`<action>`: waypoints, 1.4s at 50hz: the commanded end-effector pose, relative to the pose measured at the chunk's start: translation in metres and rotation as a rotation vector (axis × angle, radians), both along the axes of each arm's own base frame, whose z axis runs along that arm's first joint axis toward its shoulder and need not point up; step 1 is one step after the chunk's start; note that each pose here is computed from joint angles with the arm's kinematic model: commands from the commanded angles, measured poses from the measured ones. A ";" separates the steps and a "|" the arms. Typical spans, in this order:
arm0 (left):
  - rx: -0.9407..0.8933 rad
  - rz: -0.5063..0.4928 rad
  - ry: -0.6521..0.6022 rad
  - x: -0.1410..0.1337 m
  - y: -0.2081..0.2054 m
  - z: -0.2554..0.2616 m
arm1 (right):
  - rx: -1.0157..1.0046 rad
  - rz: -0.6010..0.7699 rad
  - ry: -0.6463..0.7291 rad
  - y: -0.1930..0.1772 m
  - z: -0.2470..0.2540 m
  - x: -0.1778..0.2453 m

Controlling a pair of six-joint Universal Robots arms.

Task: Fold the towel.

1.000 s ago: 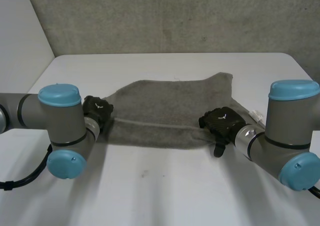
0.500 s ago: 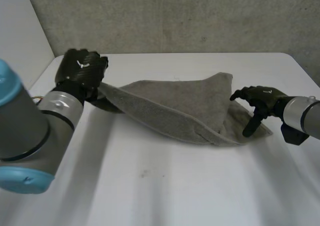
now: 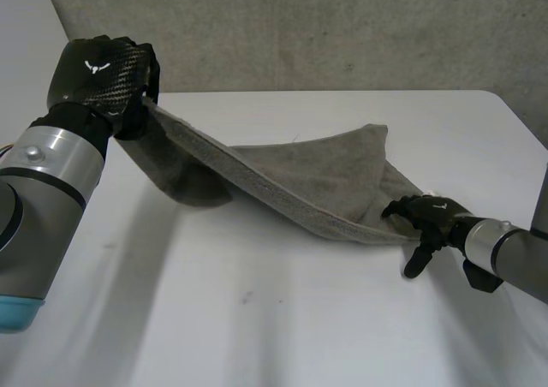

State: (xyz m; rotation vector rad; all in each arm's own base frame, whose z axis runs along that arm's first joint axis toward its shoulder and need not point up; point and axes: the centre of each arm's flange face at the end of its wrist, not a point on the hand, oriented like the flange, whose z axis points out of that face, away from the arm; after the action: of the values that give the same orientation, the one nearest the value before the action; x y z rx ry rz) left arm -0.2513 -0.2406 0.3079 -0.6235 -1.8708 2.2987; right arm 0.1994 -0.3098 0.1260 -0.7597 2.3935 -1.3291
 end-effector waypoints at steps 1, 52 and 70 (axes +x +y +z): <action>-0.014 0.004 0.012 0.002 0.001 0.007 | -0.097 -0.024 -0.004 -0.020 -0.010 0.005; 0.400 0.037 -0.109 0.035 -0.079 -0.040 | -0.366 0.102 0.621 0.004 0.163 -0.007; -0.487 0.014 0.079 -0.004 -0.167 0.073 | -1.410 -0.345 0.191 -0.076 0.320 0.042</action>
State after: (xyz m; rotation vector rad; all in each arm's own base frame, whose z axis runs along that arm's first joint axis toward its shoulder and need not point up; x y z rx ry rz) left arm -0.2489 -0.4014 0.2990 -0.7208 -1.8805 2.3580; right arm 0.2377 -0.3899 0.3347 -1.3132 2.1140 -2.4983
